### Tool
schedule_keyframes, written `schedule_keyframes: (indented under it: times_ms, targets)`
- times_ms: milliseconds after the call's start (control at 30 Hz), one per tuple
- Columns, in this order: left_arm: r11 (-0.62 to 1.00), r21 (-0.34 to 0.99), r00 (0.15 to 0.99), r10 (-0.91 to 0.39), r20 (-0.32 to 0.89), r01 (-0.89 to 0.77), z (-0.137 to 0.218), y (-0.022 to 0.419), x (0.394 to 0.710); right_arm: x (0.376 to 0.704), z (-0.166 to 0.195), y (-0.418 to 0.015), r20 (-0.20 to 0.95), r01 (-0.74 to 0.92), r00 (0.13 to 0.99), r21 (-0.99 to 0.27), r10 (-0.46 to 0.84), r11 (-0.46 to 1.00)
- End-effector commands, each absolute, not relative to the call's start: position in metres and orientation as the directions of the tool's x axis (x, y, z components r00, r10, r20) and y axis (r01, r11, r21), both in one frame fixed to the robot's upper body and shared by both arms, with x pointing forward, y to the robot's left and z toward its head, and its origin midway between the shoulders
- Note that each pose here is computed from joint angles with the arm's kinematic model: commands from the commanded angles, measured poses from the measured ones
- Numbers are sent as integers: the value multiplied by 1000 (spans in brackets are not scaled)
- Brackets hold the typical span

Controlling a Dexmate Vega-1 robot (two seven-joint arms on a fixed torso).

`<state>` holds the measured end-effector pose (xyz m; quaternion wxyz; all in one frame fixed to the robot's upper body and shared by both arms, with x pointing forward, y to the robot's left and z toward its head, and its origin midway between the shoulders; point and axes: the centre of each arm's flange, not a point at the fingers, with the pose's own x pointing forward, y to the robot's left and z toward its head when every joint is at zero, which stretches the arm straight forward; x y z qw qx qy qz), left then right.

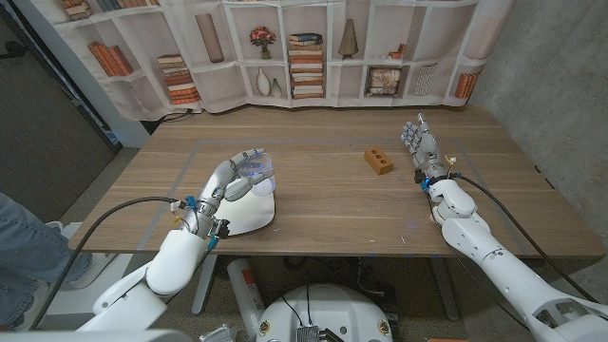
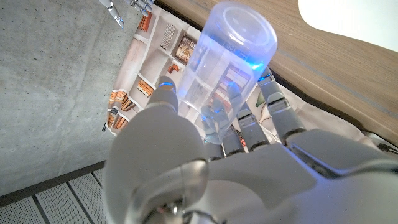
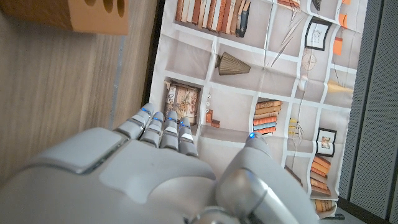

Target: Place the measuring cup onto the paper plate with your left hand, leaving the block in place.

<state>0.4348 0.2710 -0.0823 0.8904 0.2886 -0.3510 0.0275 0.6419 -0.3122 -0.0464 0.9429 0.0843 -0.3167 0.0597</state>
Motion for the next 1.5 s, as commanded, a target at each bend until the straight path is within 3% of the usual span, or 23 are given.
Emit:
schedule_keyframes:
  times_ms: [33, 1500]
  targets:
    - [842, 477, 764, -129, 632, -253, -86, 283, 437, 638, -43, -310, 611, -163, 789, 108, 64, 981]
    - [837, 442, 788, -22, 616, -322, -91, 323, 435, 641, -34, -304, 607, -156, 792, 95, 67, 983]
